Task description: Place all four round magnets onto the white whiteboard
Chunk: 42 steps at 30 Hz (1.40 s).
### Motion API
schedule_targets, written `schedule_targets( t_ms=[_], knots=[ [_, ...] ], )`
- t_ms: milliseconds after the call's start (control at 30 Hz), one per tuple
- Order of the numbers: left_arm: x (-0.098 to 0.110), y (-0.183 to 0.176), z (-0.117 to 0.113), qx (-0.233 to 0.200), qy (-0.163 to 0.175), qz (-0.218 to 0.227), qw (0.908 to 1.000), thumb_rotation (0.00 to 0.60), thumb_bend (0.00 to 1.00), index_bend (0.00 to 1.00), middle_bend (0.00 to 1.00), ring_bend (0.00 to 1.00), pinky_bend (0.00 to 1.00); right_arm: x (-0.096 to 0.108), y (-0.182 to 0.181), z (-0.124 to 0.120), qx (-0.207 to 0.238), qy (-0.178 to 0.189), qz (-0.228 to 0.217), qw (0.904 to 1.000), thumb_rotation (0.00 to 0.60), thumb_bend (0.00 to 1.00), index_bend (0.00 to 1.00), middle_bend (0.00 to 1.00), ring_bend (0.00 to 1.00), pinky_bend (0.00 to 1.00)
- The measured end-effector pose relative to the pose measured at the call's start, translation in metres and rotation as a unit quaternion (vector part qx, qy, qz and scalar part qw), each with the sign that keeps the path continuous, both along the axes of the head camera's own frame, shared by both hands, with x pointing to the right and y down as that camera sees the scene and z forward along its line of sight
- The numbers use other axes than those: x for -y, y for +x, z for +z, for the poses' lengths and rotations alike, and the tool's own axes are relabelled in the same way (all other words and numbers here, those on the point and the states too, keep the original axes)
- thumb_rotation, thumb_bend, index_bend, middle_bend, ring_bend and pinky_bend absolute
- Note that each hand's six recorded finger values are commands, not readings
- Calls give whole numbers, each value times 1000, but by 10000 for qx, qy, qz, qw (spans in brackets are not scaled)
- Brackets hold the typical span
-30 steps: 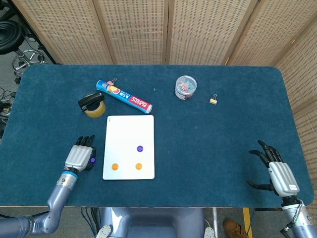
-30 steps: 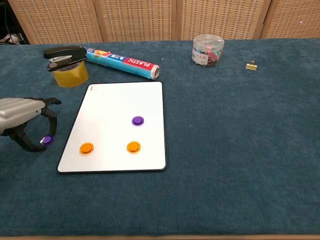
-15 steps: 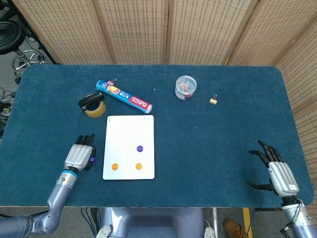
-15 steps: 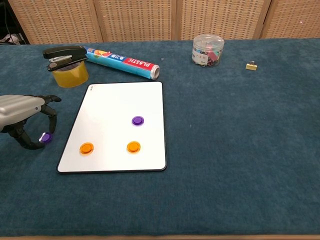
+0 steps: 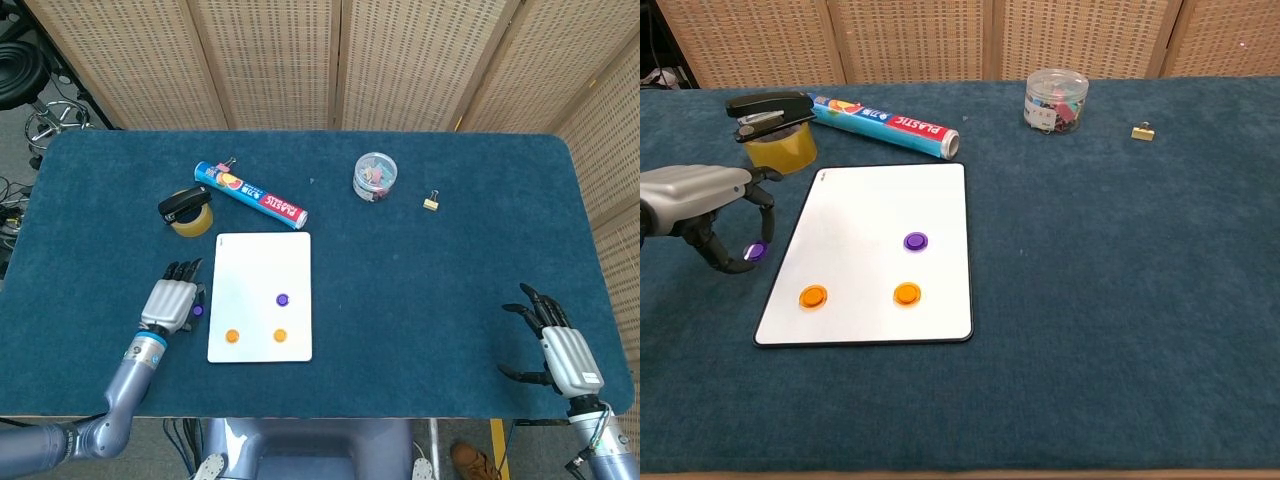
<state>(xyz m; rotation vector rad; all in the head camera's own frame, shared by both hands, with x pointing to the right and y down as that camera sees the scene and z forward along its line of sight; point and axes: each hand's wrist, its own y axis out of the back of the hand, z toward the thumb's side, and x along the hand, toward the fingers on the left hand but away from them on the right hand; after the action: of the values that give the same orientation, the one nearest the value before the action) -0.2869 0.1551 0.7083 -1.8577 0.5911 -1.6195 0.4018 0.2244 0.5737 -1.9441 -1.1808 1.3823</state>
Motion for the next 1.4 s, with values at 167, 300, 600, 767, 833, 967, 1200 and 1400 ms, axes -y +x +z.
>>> schedule_targets(
  t_ms=[167, 300, 600, 767, 833, 967, 1200, 1400],
  knots=[
    [19, 26, 4, -44, -33, -20, 10000, 600, 272, 520, 0, 0, 0, 0, 0, 0, -7, -1, 5, 10000, 600, 77, 222, 0, 0, 0],
    [28, 46, 10, -47, -94, -79, 9999, 600, 272, 520, 0, 0, 0, 1, 1, 0, -16, -5, 17, 10000, 600, 77, 222, 0, 0, 0],
    [33, 70, 22, 16, -229, -120, 9997, 600, 272, 520, 0, 0, 0, 1, 2, 0, -12, -1, 33, 10000, 600, 77, 222, 0, 0, 0],
    [34, 73, 22, 13, -206, -125, 9997, 600, 273, 520, 0, 0, 0, 1, 3, 0, -7, -3, 43, 10000, 600, 77, 223, 0, 0, 0],
    [34, 74, 23, 14, -209, -113, 9997, 600, 272, 519, 0, 0, 0, 1, 3, 0, -9, -6, 43, 10000, 600, 77, 223, 0, 0, 0],
    [33, 77, 24, 10, -224, -91, 9997, 600, 272, 518, 0, 0, 0, 1, 2, 0, -9, -3, 42, 10000, 600, 77, 223, 0, 0, 0],
    [34, 78, 23, -7, -179, -144, 9997, 600, 262, 343, 0, 0, 0, 1, 2, 0, -11, -2, 40, 10000, 600, 77, 223, 0, 0, 0],
    [36, 76, 20, 9, -148, -164, 9998, 600, 259, 282, 0, 0, 0, 1, 2, 0, -8, 3, 42, 10000, 600, 77, 223, 0, 0, 0]
  ],
)
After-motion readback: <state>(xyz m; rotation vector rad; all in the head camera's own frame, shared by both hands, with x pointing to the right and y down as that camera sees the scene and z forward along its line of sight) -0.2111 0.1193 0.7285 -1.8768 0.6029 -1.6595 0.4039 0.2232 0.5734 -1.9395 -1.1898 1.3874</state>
